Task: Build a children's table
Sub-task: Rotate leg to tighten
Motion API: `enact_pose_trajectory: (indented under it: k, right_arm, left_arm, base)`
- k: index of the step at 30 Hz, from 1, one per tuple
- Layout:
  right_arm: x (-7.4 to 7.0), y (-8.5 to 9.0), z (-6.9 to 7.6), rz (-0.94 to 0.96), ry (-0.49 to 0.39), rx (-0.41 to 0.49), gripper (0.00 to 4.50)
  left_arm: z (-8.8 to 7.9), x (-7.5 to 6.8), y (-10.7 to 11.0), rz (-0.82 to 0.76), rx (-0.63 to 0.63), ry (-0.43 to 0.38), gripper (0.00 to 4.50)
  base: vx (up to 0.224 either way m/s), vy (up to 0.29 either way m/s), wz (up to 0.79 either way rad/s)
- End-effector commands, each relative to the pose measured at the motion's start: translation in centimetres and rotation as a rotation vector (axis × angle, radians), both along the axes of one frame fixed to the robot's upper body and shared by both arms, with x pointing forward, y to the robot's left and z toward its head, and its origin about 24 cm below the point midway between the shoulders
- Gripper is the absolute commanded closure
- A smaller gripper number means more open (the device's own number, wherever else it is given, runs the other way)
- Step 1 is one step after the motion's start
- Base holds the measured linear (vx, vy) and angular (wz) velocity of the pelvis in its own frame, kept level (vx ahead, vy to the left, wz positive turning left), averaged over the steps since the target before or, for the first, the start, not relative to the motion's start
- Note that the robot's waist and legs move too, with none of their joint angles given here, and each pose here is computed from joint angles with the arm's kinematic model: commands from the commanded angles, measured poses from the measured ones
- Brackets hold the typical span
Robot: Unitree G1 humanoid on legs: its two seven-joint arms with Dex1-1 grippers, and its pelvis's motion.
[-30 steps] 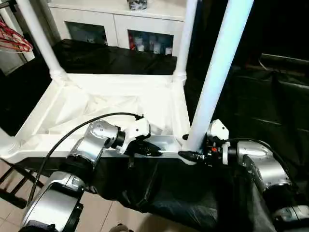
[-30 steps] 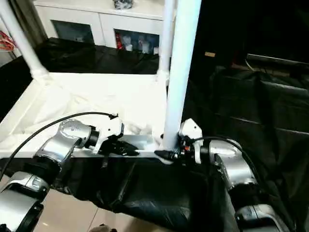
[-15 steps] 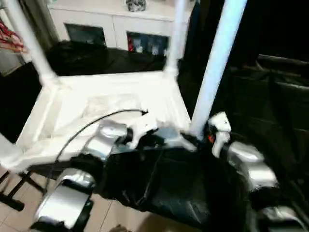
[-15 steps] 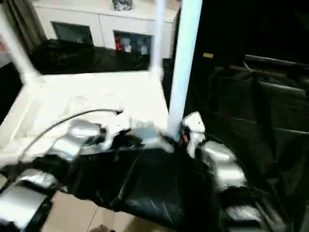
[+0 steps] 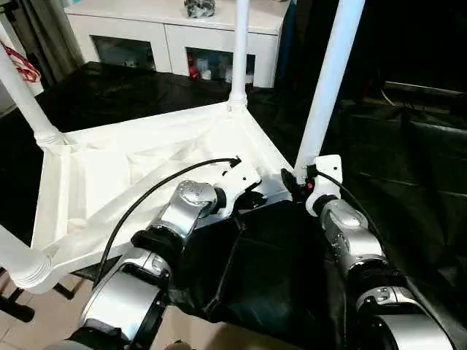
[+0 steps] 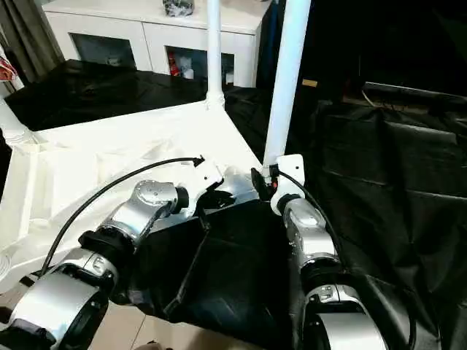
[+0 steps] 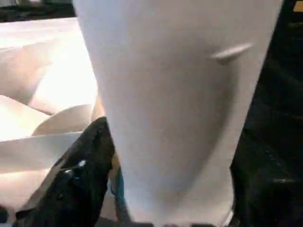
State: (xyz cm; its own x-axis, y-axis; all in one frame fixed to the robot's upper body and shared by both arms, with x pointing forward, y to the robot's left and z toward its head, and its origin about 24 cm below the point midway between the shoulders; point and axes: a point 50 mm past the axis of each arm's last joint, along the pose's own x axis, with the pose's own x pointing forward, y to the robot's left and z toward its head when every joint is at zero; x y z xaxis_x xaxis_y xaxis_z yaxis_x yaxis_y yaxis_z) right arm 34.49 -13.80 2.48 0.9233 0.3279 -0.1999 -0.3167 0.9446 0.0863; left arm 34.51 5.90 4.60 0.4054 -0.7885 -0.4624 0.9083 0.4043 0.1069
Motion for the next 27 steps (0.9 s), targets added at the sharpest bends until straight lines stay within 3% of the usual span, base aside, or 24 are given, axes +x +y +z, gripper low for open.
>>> enact_pose_trajectory:
  k: [1, 8, 10, 17, 27]
  right_arm:
    - [-1.1, 4.0, -1.1, 0.232, 0.043, 0.005, 0.78]
    - [-1.8, 1.8, -0.4, 0.464, 0.005, -0.062, 0.78]
    - [-3.1, 0.9, -0.3, 0.662, 0.012, -0.093, 0.78]
    - [-5.5, -0.3, -0.1, 0.951, 0.087, -0.069, 0.78]
    - [-7.1, -0.1, -0.2, 1.086, 0.150, -0.067, 1.42]
  left_arm:
    - [1.4, -0.6, -2.3, -0.118, -0.098, -0.058, 4.50]
    - [1.4, -1.2, -0.3, -0.238, -0.090, -0.037, 4.50]
    - [1.6, -1.3, 0.8, -0.283, -0.079, -0.021, 4.50]
    - [1.8, -1.5, 2.6, -0.344, -0.049, 0.009, 4.50]
    - [1.9, -1.8, 4.1, -0.398, -0.031, 0.042, 4.50]
  base:
    - [0.000, 0.000, 0.00]
    - [0.000, 0.000, 0.00]
    - [0.000, 0.000, 0.00]
    - [0.000, 0.000, 0.00]
    - [0.000, 0.000, 0.00]
